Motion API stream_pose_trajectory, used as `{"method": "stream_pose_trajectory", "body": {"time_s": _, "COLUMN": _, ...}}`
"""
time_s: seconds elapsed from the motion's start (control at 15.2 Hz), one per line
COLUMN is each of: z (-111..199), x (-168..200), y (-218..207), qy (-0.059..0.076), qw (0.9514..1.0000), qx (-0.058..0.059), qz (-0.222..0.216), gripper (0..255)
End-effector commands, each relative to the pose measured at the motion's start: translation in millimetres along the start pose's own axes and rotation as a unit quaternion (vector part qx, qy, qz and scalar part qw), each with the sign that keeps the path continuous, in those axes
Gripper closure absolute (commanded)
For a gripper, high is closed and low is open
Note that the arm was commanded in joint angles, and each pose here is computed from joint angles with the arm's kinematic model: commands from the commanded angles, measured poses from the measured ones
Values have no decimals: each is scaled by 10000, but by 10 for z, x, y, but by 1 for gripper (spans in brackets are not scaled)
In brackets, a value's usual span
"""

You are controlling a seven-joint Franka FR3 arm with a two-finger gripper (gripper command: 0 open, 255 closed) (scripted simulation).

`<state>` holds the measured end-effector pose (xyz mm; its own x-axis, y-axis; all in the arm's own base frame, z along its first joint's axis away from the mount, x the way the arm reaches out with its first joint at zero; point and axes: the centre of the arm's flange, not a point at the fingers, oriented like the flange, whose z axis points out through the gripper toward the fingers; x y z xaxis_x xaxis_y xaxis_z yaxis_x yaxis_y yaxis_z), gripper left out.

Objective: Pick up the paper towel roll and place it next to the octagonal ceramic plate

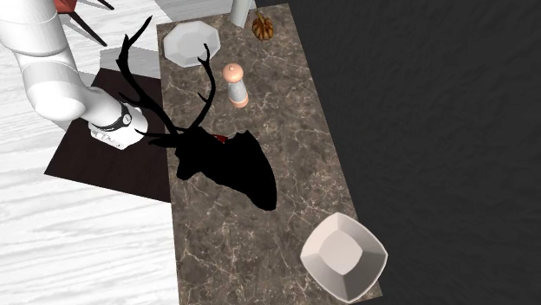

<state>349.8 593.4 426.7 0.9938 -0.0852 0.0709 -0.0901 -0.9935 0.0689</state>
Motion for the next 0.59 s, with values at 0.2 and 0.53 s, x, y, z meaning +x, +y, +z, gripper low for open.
{"method": "stream_pose_trajectory", "body": {"time_s": 0.2, "z": -500, "x": 0, "y": 0, "qy": 0, "qw": 10000, "qx": 0, "qz": 0, "gripper": 0}}
{"method": "stream_pose_trajectory", "body": {"time_s": 0.53, "z": -500, "x": 0, "y": 0, "qy": 0, "qw": 10000, "qx": 0, "qz": 0, "gripper": 0}}
